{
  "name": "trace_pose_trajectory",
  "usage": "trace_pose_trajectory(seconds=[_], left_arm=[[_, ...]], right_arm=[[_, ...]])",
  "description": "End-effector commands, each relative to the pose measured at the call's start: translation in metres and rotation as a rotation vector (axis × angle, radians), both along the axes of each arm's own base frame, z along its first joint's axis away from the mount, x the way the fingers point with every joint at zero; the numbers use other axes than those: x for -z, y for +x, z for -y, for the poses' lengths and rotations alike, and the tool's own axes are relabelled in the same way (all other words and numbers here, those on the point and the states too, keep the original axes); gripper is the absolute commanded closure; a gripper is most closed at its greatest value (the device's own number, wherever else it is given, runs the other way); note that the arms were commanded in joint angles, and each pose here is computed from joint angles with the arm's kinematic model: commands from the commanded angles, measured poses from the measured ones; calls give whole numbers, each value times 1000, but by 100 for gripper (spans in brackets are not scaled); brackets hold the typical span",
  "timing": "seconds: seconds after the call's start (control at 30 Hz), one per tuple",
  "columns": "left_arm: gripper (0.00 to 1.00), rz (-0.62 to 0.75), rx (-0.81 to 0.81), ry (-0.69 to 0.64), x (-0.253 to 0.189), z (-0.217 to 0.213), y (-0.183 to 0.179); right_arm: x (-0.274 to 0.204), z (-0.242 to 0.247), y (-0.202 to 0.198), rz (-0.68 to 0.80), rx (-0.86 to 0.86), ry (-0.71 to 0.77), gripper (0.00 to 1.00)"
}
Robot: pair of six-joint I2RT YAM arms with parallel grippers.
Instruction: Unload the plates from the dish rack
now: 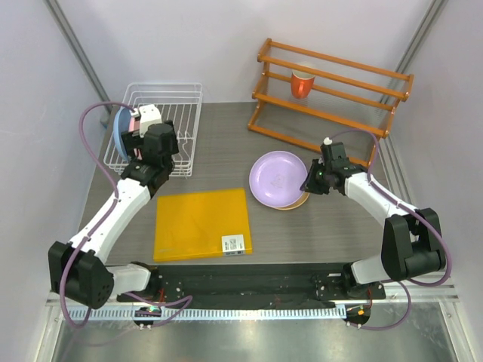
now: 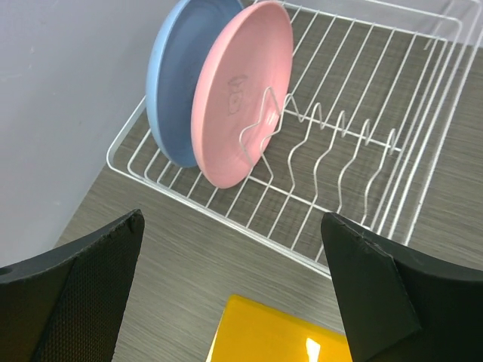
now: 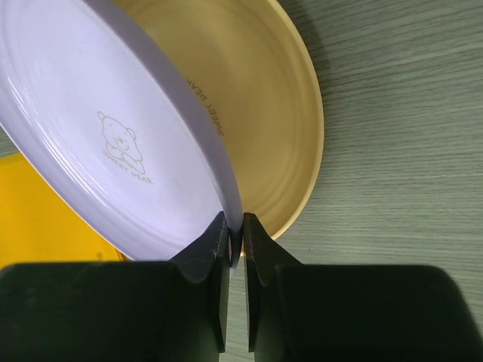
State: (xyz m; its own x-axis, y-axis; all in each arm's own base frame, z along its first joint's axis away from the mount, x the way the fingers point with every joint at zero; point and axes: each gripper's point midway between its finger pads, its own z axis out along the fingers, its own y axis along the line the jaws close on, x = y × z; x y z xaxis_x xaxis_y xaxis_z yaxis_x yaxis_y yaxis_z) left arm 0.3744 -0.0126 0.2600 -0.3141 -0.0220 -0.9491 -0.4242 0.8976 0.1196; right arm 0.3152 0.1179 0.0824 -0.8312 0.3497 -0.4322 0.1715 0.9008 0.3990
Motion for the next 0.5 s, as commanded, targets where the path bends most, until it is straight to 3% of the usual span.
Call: trace_pose_trajectory(seconds=[0.0, 0.4, 0.47], left_arm=[[1, 52, -31, -18, -16, -10, 10], [1, 38, -76, -28, -7, -29, 18], [1, 33, -75, -29, -5, -30, 18]], right_arm=[[-8, 1, 11, 35, 21, 12, 85], [2, 10, 9, 8, 33, -13, 83], [5, 9, 9, -2, 26, -13, 62]])
